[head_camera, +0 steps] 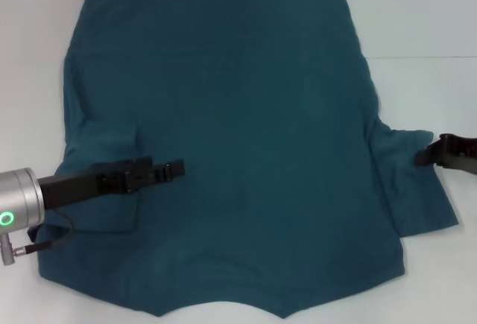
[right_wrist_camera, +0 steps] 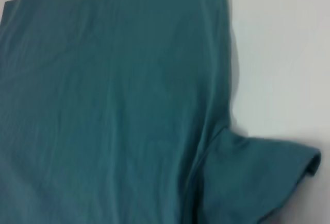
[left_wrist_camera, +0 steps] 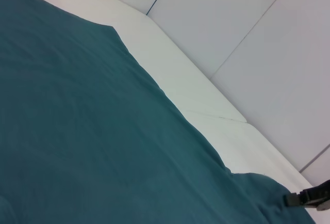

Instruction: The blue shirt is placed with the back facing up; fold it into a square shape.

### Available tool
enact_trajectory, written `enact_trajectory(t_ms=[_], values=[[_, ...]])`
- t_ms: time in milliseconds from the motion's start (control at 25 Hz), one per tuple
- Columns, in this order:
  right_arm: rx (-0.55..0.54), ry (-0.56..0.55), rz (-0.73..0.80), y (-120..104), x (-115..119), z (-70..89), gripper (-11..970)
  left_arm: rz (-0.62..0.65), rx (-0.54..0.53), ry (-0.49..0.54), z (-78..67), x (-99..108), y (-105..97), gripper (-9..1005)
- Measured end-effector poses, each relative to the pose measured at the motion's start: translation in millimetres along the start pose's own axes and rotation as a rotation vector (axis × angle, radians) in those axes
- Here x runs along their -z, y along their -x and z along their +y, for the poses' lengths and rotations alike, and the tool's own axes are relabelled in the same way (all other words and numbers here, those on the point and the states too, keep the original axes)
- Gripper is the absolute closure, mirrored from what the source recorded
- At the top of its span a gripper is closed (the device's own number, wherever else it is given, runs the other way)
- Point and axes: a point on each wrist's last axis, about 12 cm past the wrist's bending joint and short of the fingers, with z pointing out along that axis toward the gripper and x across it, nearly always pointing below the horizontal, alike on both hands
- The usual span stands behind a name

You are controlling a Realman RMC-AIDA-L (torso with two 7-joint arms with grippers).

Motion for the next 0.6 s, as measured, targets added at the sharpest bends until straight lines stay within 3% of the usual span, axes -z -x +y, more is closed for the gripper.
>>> enact_trajectory(t_ms=[600], values=[[0.073, -0.070, -0.031, 27, 20, -3.1, 941, -0.034, 0.026, 0.015, 3.9, 8, -2, 48]])
